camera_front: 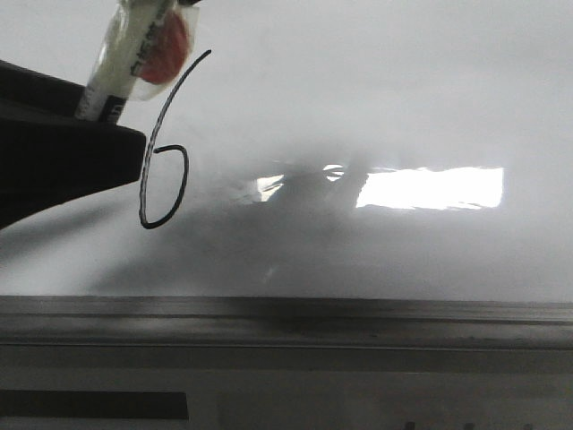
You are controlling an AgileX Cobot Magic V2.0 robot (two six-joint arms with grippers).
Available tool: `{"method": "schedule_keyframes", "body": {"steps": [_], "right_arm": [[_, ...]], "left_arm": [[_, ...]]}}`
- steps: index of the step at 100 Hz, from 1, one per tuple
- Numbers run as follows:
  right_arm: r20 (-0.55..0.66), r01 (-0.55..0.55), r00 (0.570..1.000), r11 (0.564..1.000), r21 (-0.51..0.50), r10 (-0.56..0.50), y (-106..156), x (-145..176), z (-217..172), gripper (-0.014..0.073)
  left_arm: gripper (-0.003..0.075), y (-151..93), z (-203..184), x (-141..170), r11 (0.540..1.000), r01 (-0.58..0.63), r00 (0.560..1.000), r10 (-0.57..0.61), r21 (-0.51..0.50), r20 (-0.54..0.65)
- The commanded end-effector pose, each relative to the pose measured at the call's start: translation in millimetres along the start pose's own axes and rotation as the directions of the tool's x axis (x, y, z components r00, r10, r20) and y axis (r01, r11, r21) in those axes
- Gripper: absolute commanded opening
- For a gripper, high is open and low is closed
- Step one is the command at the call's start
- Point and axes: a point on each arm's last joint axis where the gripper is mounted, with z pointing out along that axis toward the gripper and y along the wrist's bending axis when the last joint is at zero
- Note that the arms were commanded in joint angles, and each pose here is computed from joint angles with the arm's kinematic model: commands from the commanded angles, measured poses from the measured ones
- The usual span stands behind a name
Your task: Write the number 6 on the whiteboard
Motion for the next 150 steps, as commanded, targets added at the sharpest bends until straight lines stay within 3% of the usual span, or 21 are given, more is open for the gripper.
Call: {"method": "schedule_keyframes", "body": {"steps": [1, 13, 32, 39, 46, 56, 61, 66, 71, 76, 88, 103, 136, 141, 150], "right_arm": [[0.093, 0.006, 0.996, 1.0, -0.006, -0.005, 3, -15, -7, -0.0062], [0.084, 0.005, 0.996, 1.0, -0.004, -0.004, 3, -14, -4, -0.0062], [0.082, 0.003, 0.997, 1.0, -0.001, -0.003, 1, -14, -4, -0.0062], [0.082, 0.01, 0.997, 1.0, 0.002, -0.01, 1, -14, -4, -0.0029], [0.08, 0.009, 0.997, 1.0, 0.003, -0.009, 1, -14, -3, 0.0097], [0.092, 0.016, 0.996, 1.0, 0.008, -0.016, 1, -15, -3, 0.0408], [0.098, 0.028, 0.995, 0.999, 0.015, -0.029, 0, -16, -3, 0.0513], [0.104, 0.028, 0.994, 0.999, 0.016, -0.03, 0, -16, -4, 0.0554], [0.106, 0.028, 0.994, 0.999, 0.016, -0.03, 0, -16, -4, 0.0547], [0.106, 0.028, 0.994, 0.999, 0.016, -0.03, 0, -16, -4, 0.0531], [0.108, 0.028, 0.994, 0.999, 0.016, -0.03, 0, -17, -4, 0.0489], [0.108, 0.028, 0.994, 0.999, 0.016, -0.03, 0, -17, -4, 0.0477], [0.108, 0.028, 0.994, 0.999, 0.016, -0.03, 0, -17, -4, 0.0477], [0.108, 0.028, 0.994, 0.999, 0.016, -0.03, 0, -17, -4, 0.0477], [0.108, 0.028, 0.994, 0.999, 0.016, -0.03, 0, -17, -4, 0.0477]], "left_arm": [[0.0328, 1, 2, -19, 1.0, 0.016, 0.992, -0.016, -0.003, 0.123], [0.0262, 1, 2, -19, 1.0, 0.016, 0.992, -0.016, -0.003, 0.123], [-0.0022, 1, 2, -19, 1.0, 0.016, 0.992, -0.016, -0.003, 0.123], [-0.002, 1, 2, -19, 1.0, 0.016, 0.992, -0.016, -0.003, 0.123], [-0.002, 1, 2, -19, 1.0, 0.016, 0.992, -0.016, -0.003, 0.123], [-0.002, 2, 2, -19, 0.997, 0.074, 0.99, -0.073, 0.0, 0.121], [-0.002, 4, 2, -16, 0.983, 0.186, 0.978, -0.183, -0.013, 0.102], [-0.002, 9, 2, -13, 0.93, 0.363, 0.93, -0.357, -0.058, 0.09], [-0.002, 16, 1, -9, 0.842, 0.524, 0.852, -0.514, -0.129, 0.1], [-0.002, 21, 0, -7, 0.775, 0.608, 0.794, -0.596, -0.173, 0.123], [-0.002, 23, 0, -4, 0.716, 0.667, 0.744, -0.654, -0.206, 0.135], [-0.002, 22, 3, 6, 0.678, 0.692, 0.711, -0.699, -0.248, 0.074], [-0.0011, 21, 5, 9, 0.677, 0.688, 0.711, -0.702, -0.261, 0.053], [0.0034, 22, 5, 9, 0.679, 0.687, 0.712, -0.7, -0.259, 0.055], [0.0216, 22, 5, 9, 0.672, 0.694, 0.706, -0.706, -0.258, 0.059]]}}
